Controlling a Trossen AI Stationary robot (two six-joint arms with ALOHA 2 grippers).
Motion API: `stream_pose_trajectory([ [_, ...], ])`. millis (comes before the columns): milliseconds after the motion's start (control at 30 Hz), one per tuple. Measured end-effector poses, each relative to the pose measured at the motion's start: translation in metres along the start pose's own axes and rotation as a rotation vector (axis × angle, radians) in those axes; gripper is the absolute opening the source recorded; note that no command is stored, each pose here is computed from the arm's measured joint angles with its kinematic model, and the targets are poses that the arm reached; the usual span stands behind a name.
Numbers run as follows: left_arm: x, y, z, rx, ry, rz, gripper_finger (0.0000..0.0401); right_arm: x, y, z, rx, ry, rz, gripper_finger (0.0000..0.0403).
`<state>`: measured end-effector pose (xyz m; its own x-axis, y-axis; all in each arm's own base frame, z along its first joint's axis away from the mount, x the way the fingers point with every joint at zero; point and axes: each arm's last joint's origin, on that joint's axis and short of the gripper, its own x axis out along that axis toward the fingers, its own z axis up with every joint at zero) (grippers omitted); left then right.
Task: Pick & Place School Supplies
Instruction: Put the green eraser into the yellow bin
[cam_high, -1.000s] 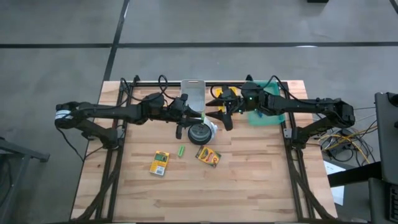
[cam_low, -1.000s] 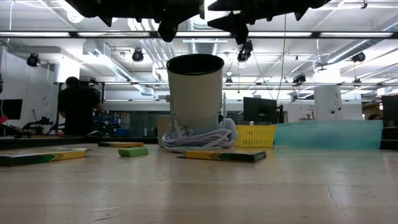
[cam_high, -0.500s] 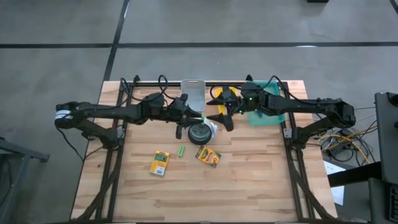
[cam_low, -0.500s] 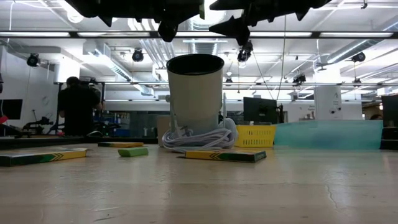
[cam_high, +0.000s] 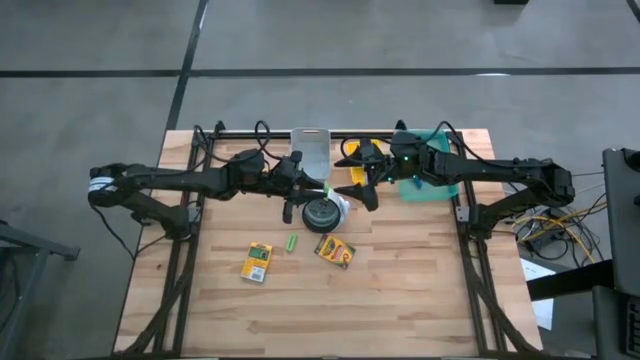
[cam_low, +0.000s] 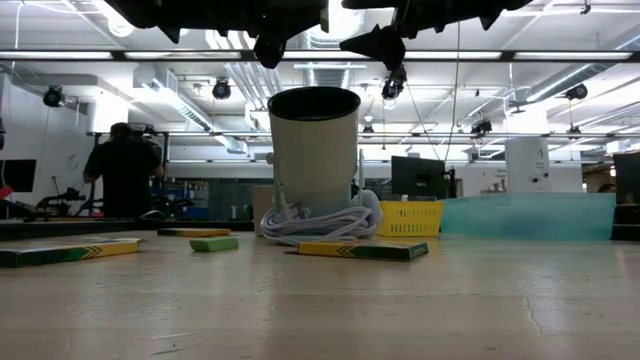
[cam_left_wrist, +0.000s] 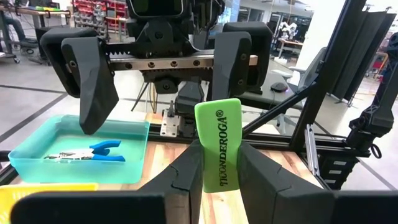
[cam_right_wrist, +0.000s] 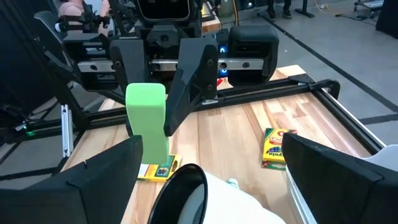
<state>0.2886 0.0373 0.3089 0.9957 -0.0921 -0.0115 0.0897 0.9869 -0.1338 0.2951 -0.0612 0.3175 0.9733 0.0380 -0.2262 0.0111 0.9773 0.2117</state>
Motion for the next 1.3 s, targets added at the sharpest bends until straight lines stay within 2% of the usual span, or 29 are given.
stream_pose_trajectory([
  [200, 0.0, 0.0, -0.0002, 0.0, 0.002, 0.0, 0.0085, 0.0, 0.0001, 0.0004, 0.009, -0.004, 0.001, 0.0382],
  [667, 0.0, 0.0, -0.0002, 0.0, 0.002, 0.0, 0.0085, 0.0001, 0.0015, 0.0043, 0.184, -0.043, 0.015, 0.0382],
  [1033, 0.0, 0.0, -0.0002, 0.0, 0.003, 0.0, 0.0085, 0.0011, 0.0081, 0.0081, 0.124, -0.085, 0.045, 0.0382],
  [1300, 0.0, 0.0, -0.0003, -0.001, 0.003, 0.001, 0.0085, 0.0013, 0.0094, 0.0082, 0.153, -0.086, 0.05, 0.0382],
])
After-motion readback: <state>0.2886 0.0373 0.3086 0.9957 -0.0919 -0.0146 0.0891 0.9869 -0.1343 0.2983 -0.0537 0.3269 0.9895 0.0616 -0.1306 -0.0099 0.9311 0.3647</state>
